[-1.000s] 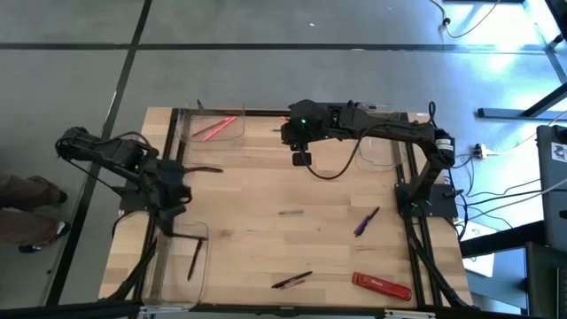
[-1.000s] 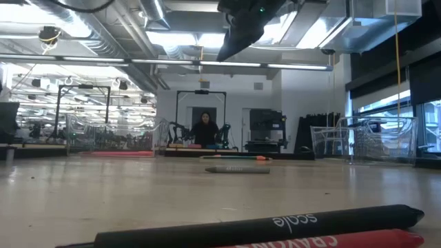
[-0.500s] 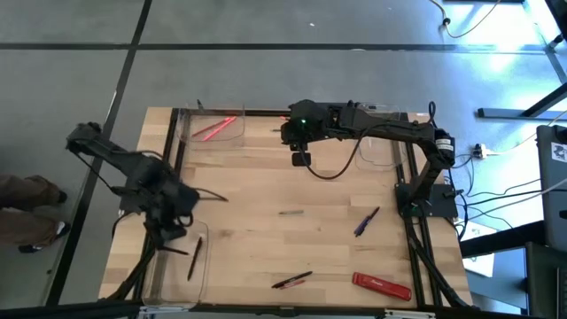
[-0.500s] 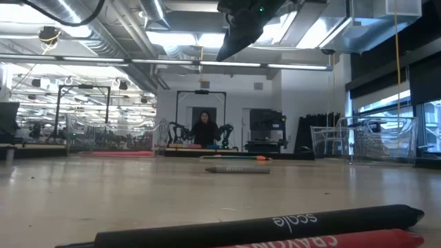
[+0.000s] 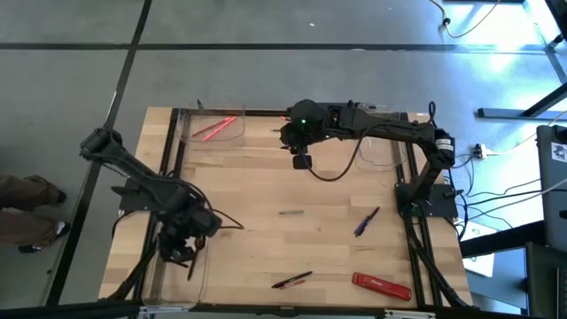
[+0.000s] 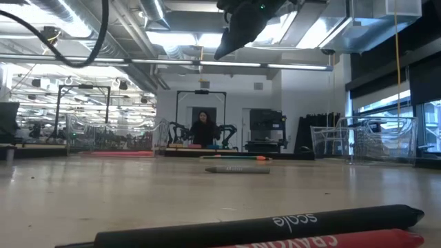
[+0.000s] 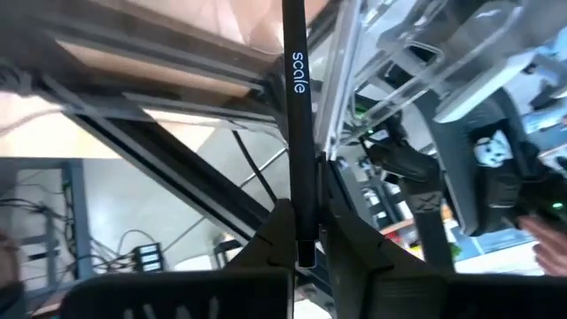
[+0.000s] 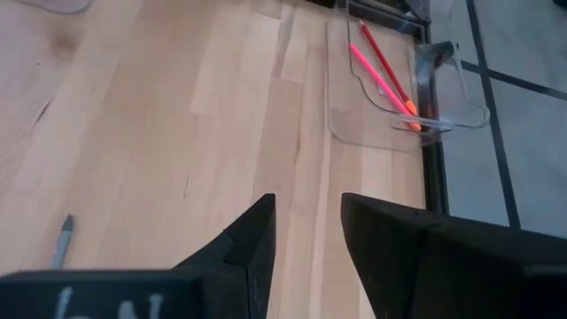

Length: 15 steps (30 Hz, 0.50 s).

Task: Sort crayons/erasers/pens/pencils in bins
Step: Put the left black pen into the bottom left transparent bin

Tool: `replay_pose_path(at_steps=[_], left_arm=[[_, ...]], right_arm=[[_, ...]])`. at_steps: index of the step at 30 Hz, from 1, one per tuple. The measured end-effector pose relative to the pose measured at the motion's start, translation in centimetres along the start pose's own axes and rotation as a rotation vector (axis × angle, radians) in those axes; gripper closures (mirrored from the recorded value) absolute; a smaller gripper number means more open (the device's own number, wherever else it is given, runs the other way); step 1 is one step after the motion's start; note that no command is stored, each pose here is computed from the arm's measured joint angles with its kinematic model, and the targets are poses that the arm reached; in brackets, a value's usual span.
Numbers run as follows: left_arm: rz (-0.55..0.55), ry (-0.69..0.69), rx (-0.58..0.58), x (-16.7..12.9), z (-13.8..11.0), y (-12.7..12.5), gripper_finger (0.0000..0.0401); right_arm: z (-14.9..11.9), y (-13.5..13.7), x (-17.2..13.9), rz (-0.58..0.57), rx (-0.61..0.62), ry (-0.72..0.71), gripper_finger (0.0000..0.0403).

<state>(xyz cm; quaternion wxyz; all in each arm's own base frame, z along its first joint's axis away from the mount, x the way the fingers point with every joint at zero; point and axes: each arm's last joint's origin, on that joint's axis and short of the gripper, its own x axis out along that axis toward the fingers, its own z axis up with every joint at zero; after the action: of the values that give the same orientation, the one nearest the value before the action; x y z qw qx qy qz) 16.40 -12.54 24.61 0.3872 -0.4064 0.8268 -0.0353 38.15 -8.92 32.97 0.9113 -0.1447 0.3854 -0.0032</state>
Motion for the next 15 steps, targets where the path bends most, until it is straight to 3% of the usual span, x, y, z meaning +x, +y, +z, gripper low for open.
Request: replay_pose_path(at_steps=[15], left_arm=[[0.035,0.093,0.108,1.9,2.8,-0.9,0.0370]], right_arm=[[0.0,0.0,0.0,-0.002,-0.008,0.001,0.0270]])
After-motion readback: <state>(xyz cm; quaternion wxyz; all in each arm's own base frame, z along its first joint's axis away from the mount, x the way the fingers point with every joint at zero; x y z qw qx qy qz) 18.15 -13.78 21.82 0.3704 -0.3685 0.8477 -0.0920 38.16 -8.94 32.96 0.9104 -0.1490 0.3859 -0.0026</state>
